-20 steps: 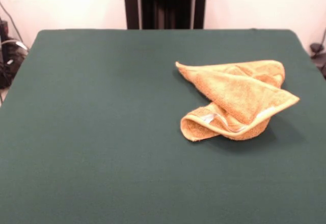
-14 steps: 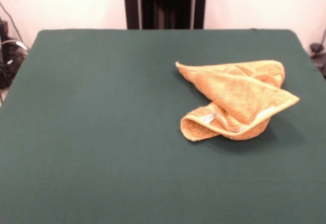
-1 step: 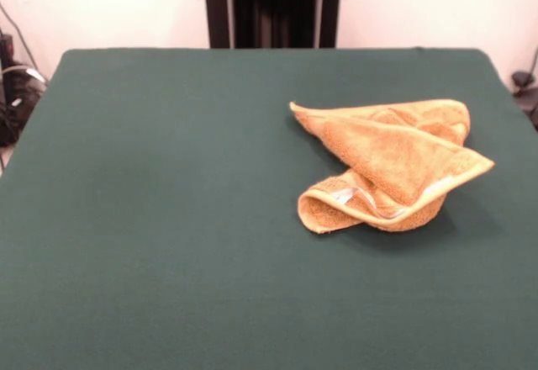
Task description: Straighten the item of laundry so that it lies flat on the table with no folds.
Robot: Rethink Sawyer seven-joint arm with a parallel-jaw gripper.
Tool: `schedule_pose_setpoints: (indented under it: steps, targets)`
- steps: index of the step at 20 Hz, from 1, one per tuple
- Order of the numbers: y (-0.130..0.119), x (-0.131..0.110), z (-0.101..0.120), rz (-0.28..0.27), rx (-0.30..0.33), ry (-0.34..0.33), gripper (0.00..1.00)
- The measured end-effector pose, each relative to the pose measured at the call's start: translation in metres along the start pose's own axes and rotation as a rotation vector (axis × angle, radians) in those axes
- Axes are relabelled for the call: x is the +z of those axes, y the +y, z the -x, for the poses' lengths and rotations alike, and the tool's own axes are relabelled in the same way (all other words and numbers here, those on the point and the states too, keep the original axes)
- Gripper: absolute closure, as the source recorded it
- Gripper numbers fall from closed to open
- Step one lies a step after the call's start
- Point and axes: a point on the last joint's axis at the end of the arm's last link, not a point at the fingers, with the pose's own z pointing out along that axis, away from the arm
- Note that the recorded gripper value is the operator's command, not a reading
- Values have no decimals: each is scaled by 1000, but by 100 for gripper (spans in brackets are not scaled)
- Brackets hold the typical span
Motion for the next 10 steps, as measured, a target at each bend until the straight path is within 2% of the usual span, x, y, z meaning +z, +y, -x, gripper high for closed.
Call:
schedule_pose_setpoints:
  steps: [3, 10]
  targets:
    - [16, 8, 16, 5, -7, -7, 0]
    - [33, 20, 34, 12, 1, -9, 0]
